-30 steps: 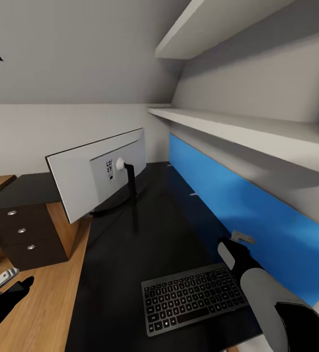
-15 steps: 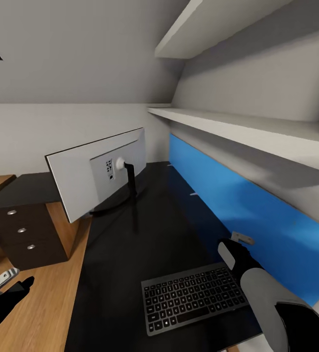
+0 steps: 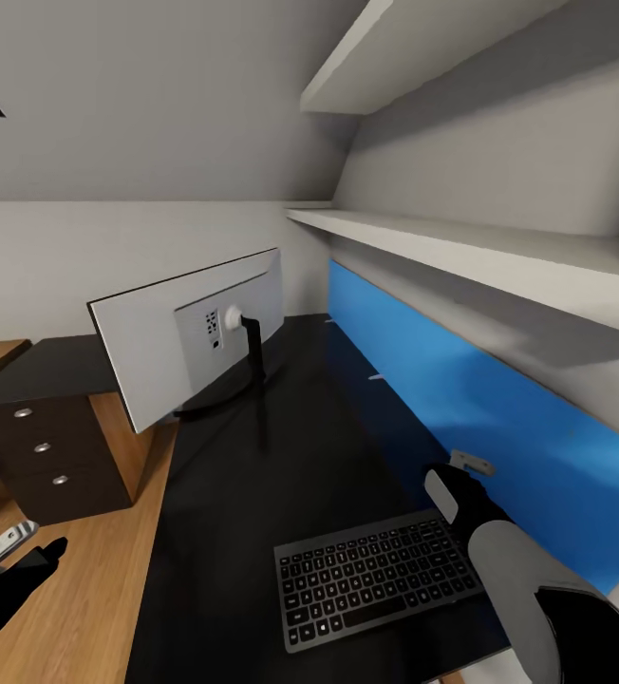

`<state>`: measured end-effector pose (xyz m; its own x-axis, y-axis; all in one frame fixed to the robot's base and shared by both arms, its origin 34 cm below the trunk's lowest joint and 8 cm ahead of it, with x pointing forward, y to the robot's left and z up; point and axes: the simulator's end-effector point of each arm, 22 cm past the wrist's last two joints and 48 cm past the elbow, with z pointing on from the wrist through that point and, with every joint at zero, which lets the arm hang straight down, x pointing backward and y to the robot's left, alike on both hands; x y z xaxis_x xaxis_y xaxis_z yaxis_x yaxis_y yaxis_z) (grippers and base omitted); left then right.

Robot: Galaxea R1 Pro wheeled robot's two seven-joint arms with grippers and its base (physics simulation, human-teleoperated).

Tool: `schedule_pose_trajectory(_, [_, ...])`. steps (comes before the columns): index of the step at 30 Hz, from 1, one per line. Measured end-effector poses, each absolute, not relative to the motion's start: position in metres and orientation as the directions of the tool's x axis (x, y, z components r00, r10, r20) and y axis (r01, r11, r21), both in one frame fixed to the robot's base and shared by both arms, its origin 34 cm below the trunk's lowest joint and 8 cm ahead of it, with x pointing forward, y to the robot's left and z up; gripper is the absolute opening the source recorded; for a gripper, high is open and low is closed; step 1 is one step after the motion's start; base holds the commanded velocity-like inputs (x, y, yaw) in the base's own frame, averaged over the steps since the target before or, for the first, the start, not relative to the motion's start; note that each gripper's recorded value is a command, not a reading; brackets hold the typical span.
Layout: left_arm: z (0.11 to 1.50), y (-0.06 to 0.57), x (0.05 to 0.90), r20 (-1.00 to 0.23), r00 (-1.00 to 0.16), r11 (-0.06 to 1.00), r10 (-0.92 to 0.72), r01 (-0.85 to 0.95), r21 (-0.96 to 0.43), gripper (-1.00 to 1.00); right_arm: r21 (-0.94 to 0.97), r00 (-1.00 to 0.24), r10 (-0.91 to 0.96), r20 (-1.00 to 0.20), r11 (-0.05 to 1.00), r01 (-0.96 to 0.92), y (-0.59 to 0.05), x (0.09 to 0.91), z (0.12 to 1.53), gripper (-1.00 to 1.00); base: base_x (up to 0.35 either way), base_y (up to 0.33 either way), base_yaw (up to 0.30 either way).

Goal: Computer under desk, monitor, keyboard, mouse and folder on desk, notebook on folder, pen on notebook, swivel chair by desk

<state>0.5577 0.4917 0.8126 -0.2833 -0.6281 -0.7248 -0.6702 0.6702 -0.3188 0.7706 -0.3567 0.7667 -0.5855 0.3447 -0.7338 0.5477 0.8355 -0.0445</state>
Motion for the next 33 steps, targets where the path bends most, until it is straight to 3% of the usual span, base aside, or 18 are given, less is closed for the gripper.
schedule_pose_trajectory(33, [0.812, 0.49, 0.558, -0.724, -0.284, 0.671, -0.629, -0.669, -0.32, 1.0, -0.012, -0.59, 0.338, -0.733, 0.861, 0.508, -0.355, 0.802, 0.805, 1.0, 0.0, 0.0, 0.0])
